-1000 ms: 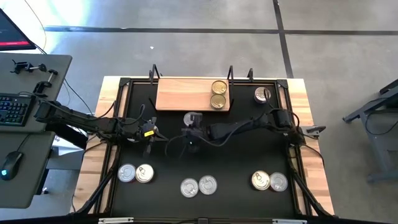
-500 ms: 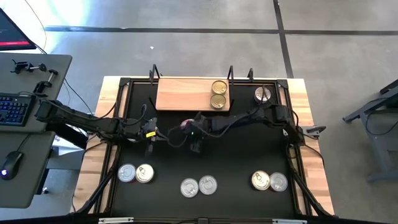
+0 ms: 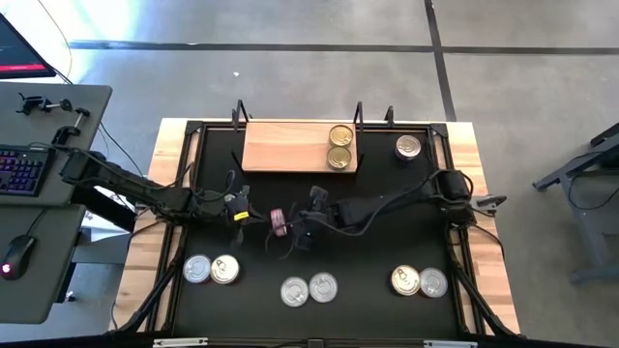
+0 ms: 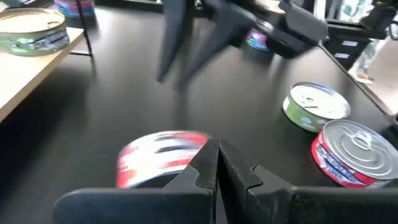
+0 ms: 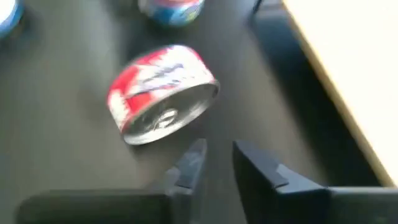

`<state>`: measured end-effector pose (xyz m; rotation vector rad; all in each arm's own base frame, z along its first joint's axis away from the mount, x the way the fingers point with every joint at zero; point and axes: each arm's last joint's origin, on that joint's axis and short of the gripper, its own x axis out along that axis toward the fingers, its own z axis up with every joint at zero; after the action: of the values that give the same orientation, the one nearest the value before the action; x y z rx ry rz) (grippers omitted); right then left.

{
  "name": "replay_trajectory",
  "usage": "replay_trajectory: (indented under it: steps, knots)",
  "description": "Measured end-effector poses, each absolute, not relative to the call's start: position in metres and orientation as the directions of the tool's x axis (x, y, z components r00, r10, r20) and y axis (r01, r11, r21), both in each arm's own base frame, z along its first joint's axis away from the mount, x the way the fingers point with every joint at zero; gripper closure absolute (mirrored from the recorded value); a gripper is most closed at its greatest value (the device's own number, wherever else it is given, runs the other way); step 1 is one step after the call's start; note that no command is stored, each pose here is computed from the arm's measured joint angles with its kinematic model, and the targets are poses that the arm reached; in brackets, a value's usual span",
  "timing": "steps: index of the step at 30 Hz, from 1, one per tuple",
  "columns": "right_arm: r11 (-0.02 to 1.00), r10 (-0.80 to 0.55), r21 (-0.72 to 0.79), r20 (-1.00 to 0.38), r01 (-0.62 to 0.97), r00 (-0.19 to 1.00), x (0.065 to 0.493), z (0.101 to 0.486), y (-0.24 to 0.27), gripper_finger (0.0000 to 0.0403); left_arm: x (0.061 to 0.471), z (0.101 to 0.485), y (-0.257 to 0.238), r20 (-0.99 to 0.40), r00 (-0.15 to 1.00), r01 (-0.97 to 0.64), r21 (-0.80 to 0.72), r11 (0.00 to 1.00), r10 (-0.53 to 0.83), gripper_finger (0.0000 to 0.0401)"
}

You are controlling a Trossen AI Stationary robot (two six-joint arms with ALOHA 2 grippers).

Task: Stack canned seafood by type on shelf
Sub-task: Put the red tuna can on the shelf

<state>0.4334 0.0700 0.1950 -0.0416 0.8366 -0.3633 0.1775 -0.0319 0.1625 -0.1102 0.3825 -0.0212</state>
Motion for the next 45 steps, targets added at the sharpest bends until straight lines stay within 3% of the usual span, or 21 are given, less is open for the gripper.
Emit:
replay_trajectory:
  steps: [7,12,17,27,32,35,42,45]
  knots:
    - [0.982,-0.109,0.011,-0.785,0.190,0.610,0.428,0.174,0.080,0.0211,0.175,0.159,-0.039,-0.409,0.906,0.063,-0.121,0.991,-0.108,0.0401]
    - [0.960,-0.016,0.179,-0.732,0.216,0.681,0.429,0.166,0.087,0.0170,0.169,0.152,-0.053,-0.475,0.846,0.171,-0.189,0.967,-0.242,0.0401]
    - [0.954,0.019,0.234,-0.670,0.187,0.742,0.426,0.160,0.101,0.0166,0.172,0.144,-0.068,-0.487,0.819,0.225,-0.214,0.951,-0.303,0.0401]
    - [0.959,-0.076,0.183,-0.564,0.215,0.822,0.431,0.167,0.104,0.0166,0.190,0.134,-0.078,-0.404,0.869,0.244,-0.156,0.957,-0.287,0.0401]
    - [0.948,-0.185,0.103,-0.589,0.301,0.786,0.425,0.172,0.097,0.0166,0.195,0.151,-0.080,-0.385,0.886,0.238,-0.101,0.966,-0.259,0.0401]
    - [0.947,-0.197,0.088,-0.598,0.308,0.777,0.415,0.194,0.095,0.0166,0.197,0.159,-0.084,-0.433,0.863,0.257,-0.070,0.964,-0.261,0.0401]
    - [0.986,0.029,0.139,-0.692,0.094,0.722,0.399,0.200,0.120,0.0166,0.189,0.158,-0.096,-0.645,0.669,0.384,-0.128,0.915,-0.371,0.0401]
    - [0.988,0.031,0.128,-0.715,0.087,0.698,0.402,0.182,0.128,0.0166,0.188,0.156,-0.097,-0.658,0.681,0.333,-0.113,0.936,-0.321,0.0401]
